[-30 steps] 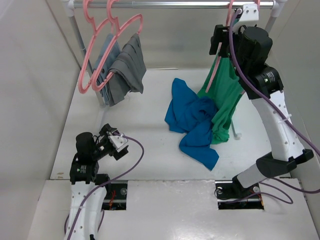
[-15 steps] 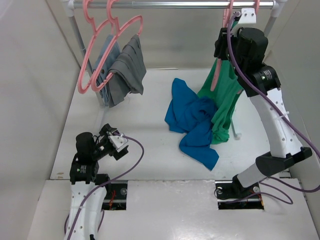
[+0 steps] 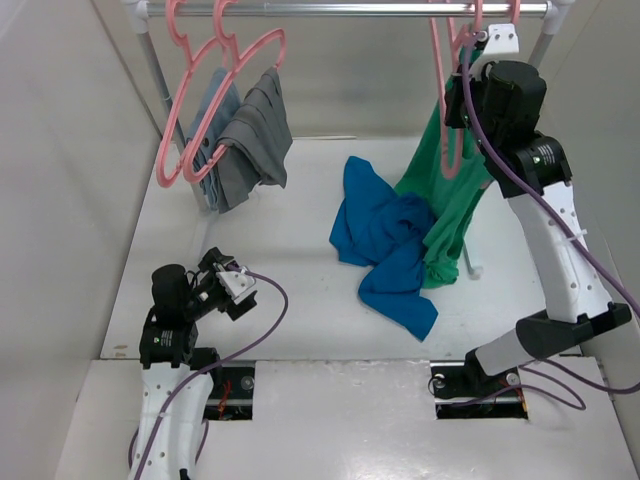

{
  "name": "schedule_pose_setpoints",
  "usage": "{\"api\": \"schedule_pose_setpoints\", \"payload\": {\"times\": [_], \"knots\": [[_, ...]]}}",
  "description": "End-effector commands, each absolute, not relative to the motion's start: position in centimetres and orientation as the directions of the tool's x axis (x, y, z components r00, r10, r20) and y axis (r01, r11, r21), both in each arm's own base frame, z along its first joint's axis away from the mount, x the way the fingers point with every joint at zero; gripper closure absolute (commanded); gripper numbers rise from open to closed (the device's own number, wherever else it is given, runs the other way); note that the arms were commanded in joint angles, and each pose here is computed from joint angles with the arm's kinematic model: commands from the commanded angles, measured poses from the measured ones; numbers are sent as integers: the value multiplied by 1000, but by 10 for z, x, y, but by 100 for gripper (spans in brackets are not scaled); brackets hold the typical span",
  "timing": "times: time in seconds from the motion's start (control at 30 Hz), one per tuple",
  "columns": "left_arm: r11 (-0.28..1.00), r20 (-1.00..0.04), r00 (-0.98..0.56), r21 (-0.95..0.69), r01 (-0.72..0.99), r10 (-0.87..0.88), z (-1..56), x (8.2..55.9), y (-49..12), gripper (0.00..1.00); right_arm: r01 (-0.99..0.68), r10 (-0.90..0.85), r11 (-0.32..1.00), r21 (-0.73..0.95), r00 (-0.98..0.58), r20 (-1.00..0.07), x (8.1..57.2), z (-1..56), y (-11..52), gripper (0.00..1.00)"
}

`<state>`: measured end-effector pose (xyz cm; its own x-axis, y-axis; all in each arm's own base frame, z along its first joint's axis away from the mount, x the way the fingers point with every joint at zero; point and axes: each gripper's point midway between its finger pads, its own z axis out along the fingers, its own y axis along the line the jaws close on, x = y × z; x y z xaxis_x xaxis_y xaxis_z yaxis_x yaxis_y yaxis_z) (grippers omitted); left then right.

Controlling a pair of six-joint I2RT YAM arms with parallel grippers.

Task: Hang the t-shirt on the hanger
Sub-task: Grab a hanger with the right arm

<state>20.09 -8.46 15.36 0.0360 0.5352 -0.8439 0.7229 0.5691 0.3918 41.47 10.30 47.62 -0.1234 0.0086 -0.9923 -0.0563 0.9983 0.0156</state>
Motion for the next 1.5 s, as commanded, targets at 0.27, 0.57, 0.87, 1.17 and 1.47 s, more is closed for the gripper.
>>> {"api": "schedule_pose_setpoints", "payload": {"times": [0.27, 0.57, 0.87, 1.17, 1.47], "knots": [[547, -845, 36, 377, 748, 533, 156, 201, -88, 27, -276, -35, 958, -75, 145, -989, 368, 556, 121, 100], [545, -762, -99, 359, 758, 639, 125, 213, -65, 31, -446, -62, 882, -152, 210, -976, 351, 561, 148, 100], [520, -773, -169, 231, 822, 611, 125, 229, -92, 32, -391, -89, 909, -142, 152, -984, 377, 538, 134, 100], [523, -756, -173, 251, 815, 632, 121, 230, -89, 30, -195, -75, 976, -94, 103, -992, 392, 539, 94, 100], [516, -773, -162, 238, 823, 614, 125, 228, -95, 30, -103, -76, 992, -80, 42, -996, 412, 532, 59, 100]]}}
